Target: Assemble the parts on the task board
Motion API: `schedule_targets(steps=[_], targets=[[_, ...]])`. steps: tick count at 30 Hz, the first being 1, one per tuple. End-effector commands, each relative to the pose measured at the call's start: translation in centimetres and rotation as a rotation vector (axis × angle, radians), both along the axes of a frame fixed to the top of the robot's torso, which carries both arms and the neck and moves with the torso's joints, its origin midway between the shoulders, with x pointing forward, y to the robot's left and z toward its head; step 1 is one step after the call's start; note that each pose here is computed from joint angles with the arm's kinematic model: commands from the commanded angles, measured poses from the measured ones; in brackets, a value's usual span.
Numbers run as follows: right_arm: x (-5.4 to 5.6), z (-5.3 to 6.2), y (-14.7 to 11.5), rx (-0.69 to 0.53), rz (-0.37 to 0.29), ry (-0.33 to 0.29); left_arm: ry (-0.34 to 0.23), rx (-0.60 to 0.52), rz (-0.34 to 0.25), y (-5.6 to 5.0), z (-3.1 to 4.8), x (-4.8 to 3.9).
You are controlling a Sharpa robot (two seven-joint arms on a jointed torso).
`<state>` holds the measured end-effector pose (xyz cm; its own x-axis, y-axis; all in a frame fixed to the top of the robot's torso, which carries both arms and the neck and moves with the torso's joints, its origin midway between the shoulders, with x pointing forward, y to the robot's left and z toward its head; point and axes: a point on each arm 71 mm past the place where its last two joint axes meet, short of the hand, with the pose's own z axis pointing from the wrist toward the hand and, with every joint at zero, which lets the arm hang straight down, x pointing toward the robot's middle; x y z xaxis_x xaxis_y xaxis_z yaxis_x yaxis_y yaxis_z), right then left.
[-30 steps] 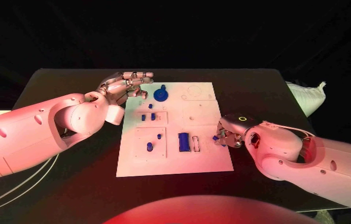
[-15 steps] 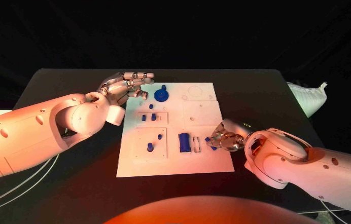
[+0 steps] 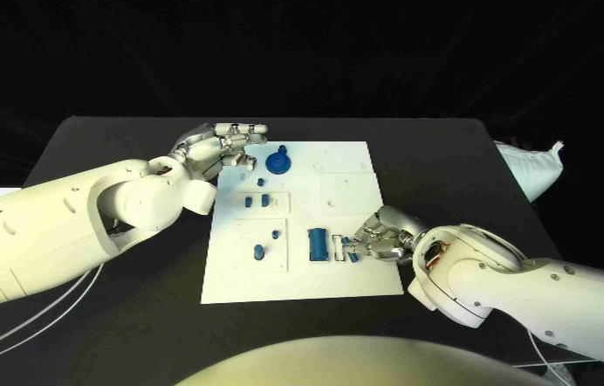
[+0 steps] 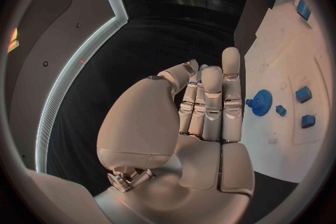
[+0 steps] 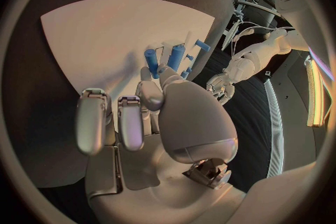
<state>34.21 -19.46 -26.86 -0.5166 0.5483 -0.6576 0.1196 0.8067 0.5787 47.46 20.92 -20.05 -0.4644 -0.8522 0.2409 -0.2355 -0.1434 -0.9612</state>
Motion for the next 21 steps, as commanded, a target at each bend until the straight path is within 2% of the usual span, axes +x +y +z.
schedule_targets(steps=[1,8,21], targets=[[0.0,-0.19,0.25,0.014,-0.006,0.025,-0.003,-0.008,-0.019,-0.31,-0.02,-0.15],[0.27,-0.24,0.7,0.003,0.002,0.004,-0.004,-0.008,-0.018,-0.35,-0.01,-0.17],[0.51,-0.43,0.86,-0.012,0.013,0.0,-0.004,-0.007,-0.017,-0.37,0.0,-0.19]])
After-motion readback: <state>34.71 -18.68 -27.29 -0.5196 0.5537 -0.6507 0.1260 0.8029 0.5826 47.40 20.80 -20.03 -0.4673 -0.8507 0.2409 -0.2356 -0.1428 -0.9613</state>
